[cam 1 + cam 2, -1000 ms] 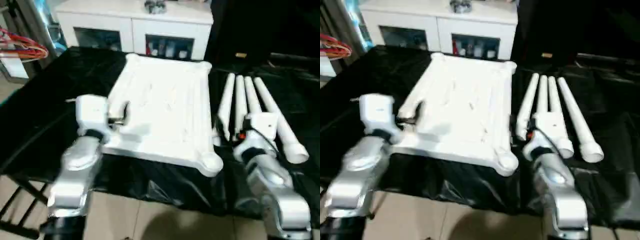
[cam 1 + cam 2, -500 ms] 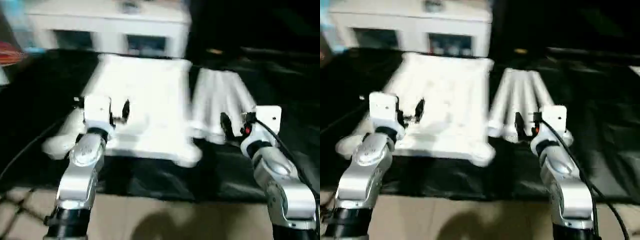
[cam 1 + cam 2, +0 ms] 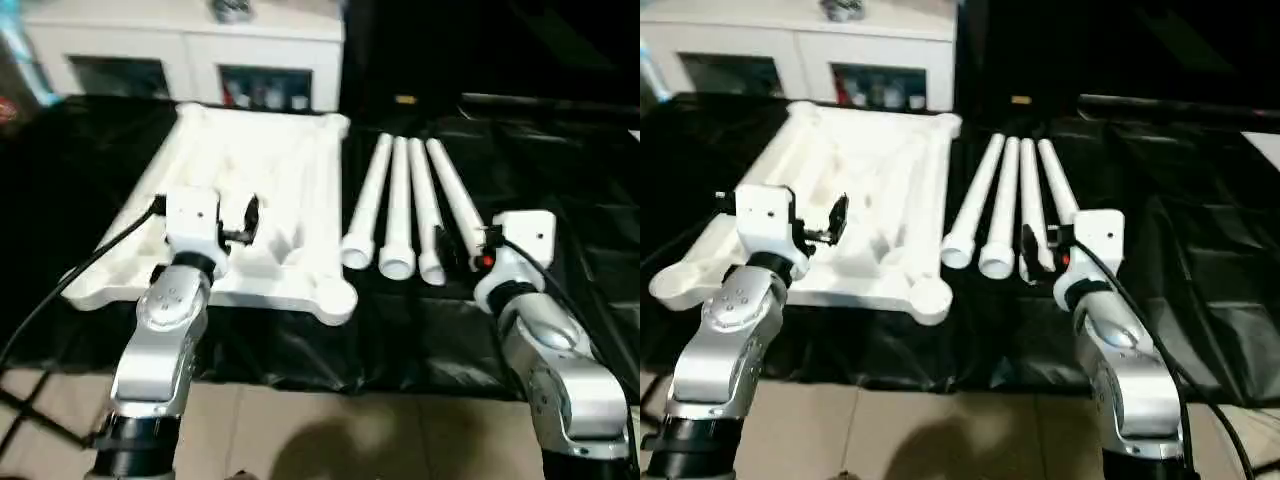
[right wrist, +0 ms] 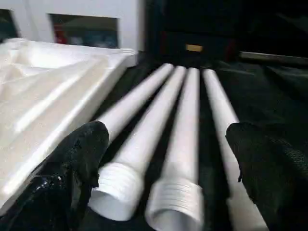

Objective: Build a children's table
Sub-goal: Move to table

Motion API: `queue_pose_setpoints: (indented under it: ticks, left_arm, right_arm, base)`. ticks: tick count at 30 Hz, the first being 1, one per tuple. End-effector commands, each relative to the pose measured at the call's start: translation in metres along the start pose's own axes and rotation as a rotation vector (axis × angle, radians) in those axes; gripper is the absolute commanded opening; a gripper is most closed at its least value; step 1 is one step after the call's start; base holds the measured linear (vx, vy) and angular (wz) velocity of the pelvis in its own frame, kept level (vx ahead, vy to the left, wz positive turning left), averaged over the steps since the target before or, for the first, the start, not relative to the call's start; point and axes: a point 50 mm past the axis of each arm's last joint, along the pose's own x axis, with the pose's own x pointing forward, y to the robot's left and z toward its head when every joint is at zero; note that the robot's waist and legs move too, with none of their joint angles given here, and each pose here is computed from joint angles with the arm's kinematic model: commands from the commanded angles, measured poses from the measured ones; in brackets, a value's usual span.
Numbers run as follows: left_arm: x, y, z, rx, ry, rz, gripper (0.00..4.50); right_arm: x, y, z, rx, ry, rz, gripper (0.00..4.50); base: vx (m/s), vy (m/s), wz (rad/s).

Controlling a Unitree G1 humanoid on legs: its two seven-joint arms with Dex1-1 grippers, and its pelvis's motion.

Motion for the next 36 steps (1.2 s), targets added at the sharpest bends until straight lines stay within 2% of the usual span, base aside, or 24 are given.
queue_pose_setpoints:
  ticks: [1,12,21,25,29,33,35,36]
  left_arm:
    - [-0.002,0.003,0.004,0.015,-0.005,0.01,4.5]
    - [-0.005,0.004,0.002,0.027,-0.008,0.004,4.5]
    - [-0.008,-0.003,0.0,-0.037,0.019,-0.054,4.5]
    - [-0.008,-0.005,-0.004,0.032,0.018,-0.059,4.5]
    - [-0.01,-0.009,-0.004,0.014,-0.007,-0.085,4.5]
    - [-0.013,-0.012,-0.011,0.046,0.056,-0.101,4.5]
    - [-0.014,-0.012,-0.012,0.032,0.066,-0.103,4.5]
    - [-0.014,-0.014,-0.011,-0.007,0.056,-0.115,4.5]
  right_arm:
    - [-0.003,0.002,0.001,0.011,-0.019,0.018,4.45]
    - [-0.006,0.004,-0.006,0.027,-0.005,0.035,4.45]
    - [-0.012,0.0,-0.011,0.05,0.01,0.011,4.45]
    - [-0.012,0.0,-0.011,0.047,0.009,0.014,4.45]
    - [-0.011,0.0,-0.012,0.035,0.014,0.021,4.45]
    - [-0.007,0.0,-0.01,0.034,0.008,0.025,4.45]
    - [-0.007,0.0,-0.009,0.035,0.007,0.029,4.45]
    - [-0.006,0.0,-0.009,0.037,0.004,0.033,4.45]
  base:
    - [0.0,0.0,0.0]
    - [0.005,0.008,0.0]
    - [-0.002,0.174,0.08]
    - [-0.017,0.09,0.07]
    - [-0.004,0.013,-0.01]
    - [0.007,-0.041,-0.03]
    - [0.0,0.0,0.0]
    - [0.0,0.0,0.0]
